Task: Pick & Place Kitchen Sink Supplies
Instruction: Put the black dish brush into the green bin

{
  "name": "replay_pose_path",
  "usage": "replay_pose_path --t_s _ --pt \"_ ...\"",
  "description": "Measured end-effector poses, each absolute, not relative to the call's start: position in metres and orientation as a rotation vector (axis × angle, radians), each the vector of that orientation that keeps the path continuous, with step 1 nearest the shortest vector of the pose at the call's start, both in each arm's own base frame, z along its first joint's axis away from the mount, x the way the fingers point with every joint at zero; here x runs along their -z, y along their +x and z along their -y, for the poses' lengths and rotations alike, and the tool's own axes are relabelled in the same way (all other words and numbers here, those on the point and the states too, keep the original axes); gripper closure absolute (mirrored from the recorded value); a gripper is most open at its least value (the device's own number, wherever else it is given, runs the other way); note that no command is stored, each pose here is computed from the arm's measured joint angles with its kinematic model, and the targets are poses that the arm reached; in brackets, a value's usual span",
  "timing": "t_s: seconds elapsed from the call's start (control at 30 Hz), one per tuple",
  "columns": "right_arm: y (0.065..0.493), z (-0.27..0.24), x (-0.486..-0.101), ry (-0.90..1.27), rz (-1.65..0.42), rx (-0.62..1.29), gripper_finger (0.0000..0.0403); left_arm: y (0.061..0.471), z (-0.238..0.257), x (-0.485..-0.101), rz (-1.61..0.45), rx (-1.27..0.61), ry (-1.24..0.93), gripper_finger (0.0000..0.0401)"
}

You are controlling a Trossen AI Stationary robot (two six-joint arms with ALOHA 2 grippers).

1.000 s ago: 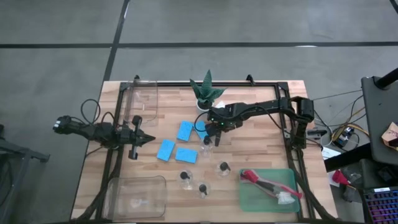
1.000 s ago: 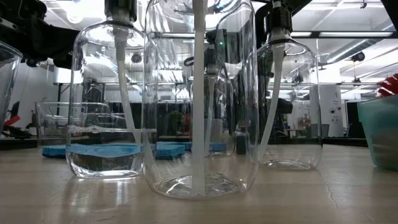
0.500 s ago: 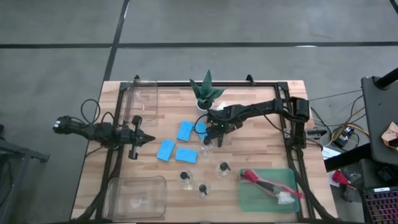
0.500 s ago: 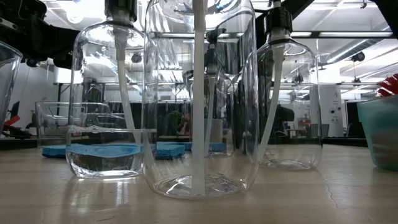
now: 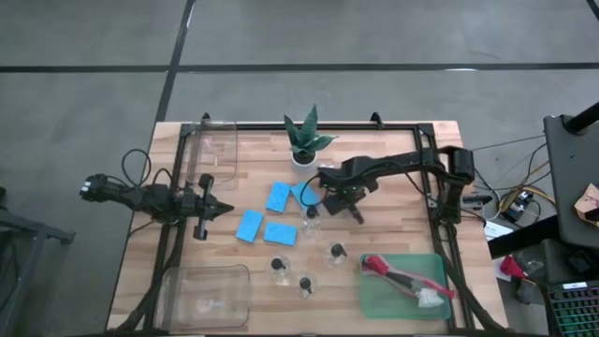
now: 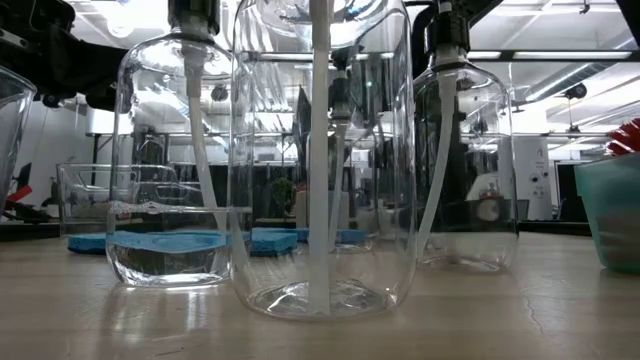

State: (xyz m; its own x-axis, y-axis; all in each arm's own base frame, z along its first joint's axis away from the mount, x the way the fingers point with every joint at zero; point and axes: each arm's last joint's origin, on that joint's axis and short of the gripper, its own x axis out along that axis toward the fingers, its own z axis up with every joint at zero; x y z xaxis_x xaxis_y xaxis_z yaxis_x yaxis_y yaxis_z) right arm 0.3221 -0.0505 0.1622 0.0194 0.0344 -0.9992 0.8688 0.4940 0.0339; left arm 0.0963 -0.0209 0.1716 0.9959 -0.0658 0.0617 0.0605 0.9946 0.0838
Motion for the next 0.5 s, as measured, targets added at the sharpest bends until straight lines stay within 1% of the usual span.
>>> replay_pose_path --t_s 0.1,0.27,0.5 --pt "0.314 0.047 -0.175 0.825 -1.426 0.786 0.0293 0.096 0.021 -0.171 0.063 0.063 0.082 0.0401" --pt "0.299 0.039 -0.203 0.749 -1.434 0.727 0.0293 0.096 0.021 -0.171 0.063 0.063 0.082 0.0401" --pt "0.253 0.012 -0.256 0.627 -1.487 0.638 0.0294 0.096 0.021 -0.171 0.056 0.064 0.084 0.0401"
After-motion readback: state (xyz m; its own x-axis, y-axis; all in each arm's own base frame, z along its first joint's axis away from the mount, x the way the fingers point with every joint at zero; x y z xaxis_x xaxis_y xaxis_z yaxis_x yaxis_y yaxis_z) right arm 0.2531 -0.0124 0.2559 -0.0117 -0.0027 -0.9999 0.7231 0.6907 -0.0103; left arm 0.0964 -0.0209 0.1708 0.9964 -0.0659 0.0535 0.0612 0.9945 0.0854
